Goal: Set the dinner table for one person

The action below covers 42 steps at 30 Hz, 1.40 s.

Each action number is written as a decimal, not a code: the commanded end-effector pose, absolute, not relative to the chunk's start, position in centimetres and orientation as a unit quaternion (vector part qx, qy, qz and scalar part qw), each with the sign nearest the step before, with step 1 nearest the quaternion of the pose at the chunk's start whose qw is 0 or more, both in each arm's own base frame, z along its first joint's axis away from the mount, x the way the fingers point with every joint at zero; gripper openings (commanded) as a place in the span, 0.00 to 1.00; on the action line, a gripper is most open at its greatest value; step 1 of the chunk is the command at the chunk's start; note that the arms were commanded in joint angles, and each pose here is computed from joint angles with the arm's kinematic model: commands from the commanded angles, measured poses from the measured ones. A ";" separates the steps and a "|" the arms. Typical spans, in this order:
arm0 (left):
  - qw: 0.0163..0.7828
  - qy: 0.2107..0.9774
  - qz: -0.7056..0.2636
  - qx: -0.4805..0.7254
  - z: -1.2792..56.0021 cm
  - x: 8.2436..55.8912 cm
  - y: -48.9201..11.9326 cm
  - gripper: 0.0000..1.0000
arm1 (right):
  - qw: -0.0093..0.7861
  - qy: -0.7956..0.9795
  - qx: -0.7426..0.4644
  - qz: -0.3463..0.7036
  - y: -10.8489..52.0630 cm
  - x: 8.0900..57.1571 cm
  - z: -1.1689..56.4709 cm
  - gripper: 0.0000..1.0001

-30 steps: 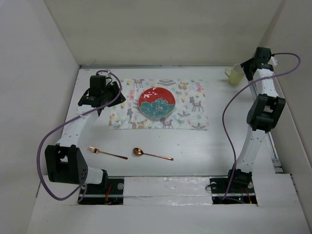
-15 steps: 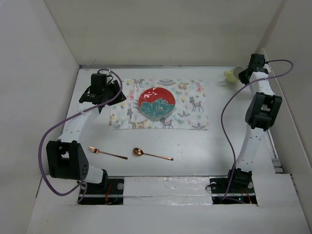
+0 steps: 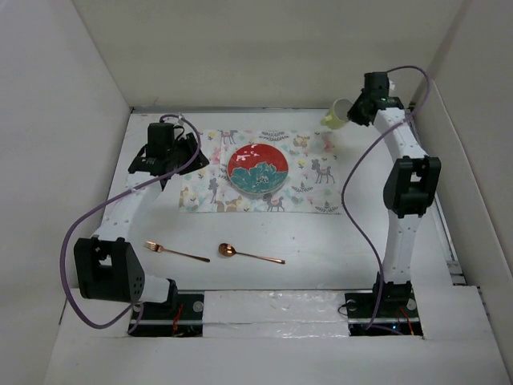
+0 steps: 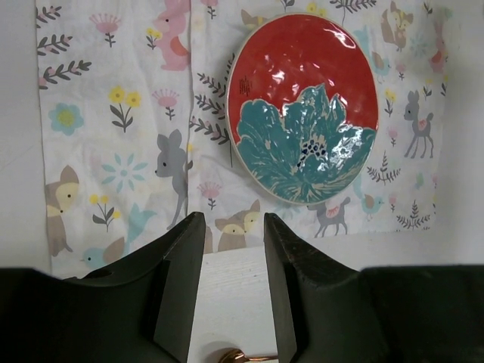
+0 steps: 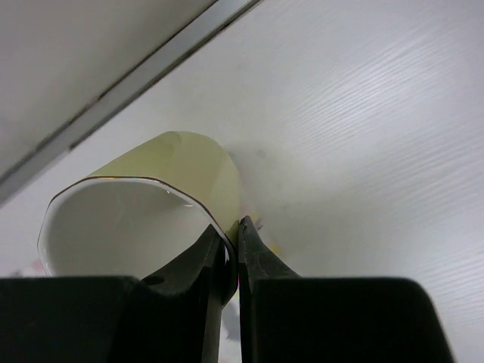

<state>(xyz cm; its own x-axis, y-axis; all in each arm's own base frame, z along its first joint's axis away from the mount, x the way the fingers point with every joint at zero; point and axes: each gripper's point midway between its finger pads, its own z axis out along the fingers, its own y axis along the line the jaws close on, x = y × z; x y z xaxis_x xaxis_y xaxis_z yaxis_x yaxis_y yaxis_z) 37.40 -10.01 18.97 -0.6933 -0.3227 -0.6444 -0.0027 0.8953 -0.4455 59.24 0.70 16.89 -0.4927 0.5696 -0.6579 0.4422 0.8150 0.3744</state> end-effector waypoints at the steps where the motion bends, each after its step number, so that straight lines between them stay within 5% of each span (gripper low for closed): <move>1: 0.415 0.877 -0.230 -0.078 21.6 36.6 -10.5 0.34 | 0.443 0.858 0.233 0.118 5.5 60.2 21.5 0.00; 23: 0.410 0.877 -0.239 -0.077 21.0 34.1 -10.5 0.35 | 0.381 0.896 0.222 0.053 7.0 58.9 16.9 0.00; 42: 0.405 0.879 -0.238 -0.080 20.3 33.7 -10.5 0.35 | 0.398 0.893 0.201 0.057 8.3 57.0 20.0 0.00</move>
